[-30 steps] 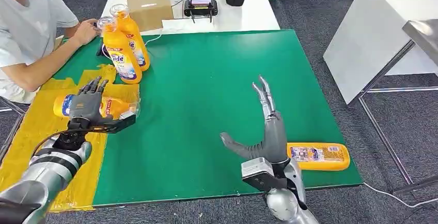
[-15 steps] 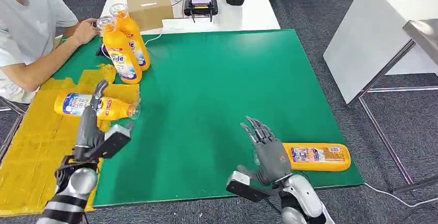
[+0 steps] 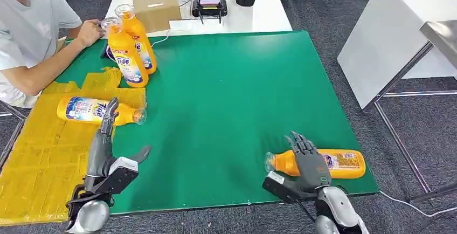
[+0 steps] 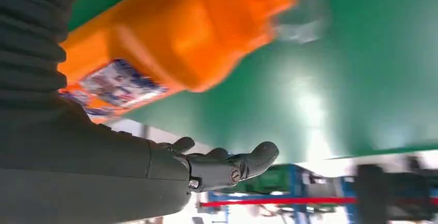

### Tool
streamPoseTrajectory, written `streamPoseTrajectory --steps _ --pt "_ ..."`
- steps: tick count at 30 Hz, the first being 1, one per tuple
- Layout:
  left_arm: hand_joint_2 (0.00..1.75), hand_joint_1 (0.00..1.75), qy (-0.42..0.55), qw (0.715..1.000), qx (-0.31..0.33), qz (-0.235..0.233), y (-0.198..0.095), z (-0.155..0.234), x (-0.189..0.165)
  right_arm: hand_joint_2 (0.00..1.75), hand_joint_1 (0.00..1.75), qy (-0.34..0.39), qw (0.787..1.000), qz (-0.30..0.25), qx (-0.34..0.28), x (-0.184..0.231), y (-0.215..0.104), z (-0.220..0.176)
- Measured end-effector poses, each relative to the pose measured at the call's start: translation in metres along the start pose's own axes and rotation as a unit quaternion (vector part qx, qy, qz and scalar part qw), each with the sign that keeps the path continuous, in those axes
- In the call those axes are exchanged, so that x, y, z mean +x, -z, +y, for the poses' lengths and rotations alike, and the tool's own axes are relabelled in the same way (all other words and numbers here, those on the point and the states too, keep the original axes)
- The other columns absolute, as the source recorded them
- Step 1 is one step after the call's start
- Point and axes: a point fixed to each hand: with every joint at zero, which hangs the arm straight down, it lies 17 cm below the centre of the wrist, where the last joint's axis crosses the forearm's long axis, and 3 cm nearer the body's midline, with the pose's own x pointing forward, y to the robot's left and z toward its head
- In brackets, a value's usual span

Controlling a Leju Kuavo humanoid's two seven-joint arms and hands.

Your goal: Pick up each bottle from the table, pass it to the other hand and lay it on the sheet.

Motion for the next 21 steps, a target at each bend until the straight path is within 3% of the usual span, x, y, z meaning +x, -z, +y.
streamPoseTrajectory --steps 5,21 --pt "1.75 0.00 -0.027 1.000 0.000 0.007 -0.006 -0.008 0.005 1.75 0.00 -0.010 0.998 0.055 -0.005 -0.047 0.000 -0.002" --pt "1.75 0.00 -0.080 0.997 -0.002 0.006 -0.002 -0.024 0.025 1.75 0.00 -0.126 0.977 0.172 -0.010 -0.122 0.010 -0.009"
